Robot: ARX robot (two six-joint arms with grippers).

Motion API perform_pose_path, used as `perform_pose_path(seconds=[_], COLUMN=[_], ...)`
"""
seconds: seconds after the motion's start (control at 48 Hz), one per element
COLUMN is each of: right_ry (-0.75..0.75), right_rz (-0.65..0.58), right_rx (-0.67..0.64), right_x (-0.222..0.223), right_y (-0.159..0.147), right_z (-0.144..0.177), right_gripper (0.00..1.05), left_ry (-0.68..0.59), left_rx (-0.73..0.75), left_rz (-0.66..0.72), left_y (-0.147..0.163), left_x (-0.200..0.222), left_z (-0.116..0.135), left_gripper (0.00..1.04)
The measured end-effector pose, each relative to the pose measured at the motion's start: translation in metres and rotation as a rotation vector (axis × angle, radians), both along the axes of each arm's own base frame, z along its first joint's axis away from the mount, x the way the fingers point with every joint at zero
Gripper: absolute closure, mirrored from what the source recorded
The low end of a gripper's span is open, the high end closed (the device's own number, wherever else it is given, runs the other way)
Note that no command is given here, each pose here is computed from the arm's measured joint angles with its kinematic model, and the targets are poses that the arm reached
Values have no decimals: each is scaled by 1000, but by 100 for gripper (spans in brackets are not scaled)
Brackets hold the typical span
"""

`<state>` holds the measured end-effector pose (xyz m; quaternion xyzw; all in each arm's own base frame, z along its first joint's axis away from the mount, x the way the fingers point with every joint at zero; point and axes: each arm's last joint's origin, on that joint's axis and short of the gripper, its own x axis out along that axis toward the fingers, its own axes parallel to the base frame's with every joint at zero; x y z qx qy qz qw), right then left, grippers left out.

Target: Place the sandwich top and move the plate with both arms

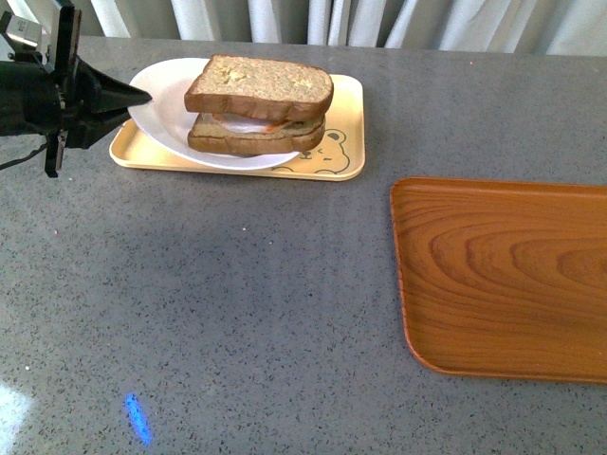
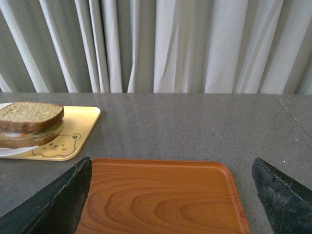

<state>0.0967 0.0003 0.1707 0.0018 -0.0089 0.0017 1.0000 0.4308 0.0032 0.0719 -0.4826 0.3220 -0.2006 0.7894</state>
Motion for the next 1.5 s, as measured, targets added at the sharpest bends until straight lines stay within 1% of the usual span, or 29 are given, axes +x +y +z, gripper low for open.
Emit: perform_pose_path(seconds=[0.166, 0.562, 0.687, 0.77, 0.791, 0.812, 0.853, 0.916, 0.999, 1.103, 1.145, 1.186, 1.228, 1.311, 1.394, 1.498], right_ry=[0, 0, 0, 0, 0, 0, 0, 0, 0, 0, 0, 0, 0, 0, 0, 0], right_rz=[0, 0, 0, 0, 0, 0, 0, 0, 0, 0, 0, 0, 0, 0, 0, 0], right_rx=[0, 0, 0, 0, 0, 0, 0, 0, 0, 0, 0, 0, 0, 0, 0, 0], right_x=[0, 0, 0, 0, 0, 0, 0, 0, 0, 0, 0, 0, 0, 0, 0, 0], right_y=[0, 0, 0, 0, 0, 0, 0, 0, 0, 0, 0, 0, 0, 0, 0, 0], right_z=[0, 0, 0, 0, 0, 0, 0, 0, 0, 0, 0, 0, 0, 0, 0, 0], right_gripper=[9, 9, 9, 9, 9, 9, 9, 9, 9, 9, 9, 9, 9, 9, 9, 9], left_ry=[17, 51, 59, 60, 56, 56, 51, 49, 53, 57, 50, 40, 37, 39, 20, -45], left_rx=[5, 14, 16, 20, 22, 22, 24, 30, 40, 48, 51, 63, 70, 75, 74, 69], left_rz=[-10, -24, -28, -27, -26, -25, -19, -14, 3, 31, 36, 49, 70, 111, 131, 172], left_y=[-3, -4, -3, -1, 1, 1, 4, 8, 18, 39, 44, 50, 57, 73, 79, 86], left_x=[11, 20, 21, 22, 23, 23, 24, 25, 25, 22, 22, 21, 19, 7, -1, -16], left_z=[-6, -20, -22, -22, -21, -21, -20, -20, -20, -20, -18, -16, -14, -10, -5, 15], left_gripper=[103, 102, 87, 71, 66, 64, 57, 51, 36, 14, 10, 8, 10, 9, 9, 9])
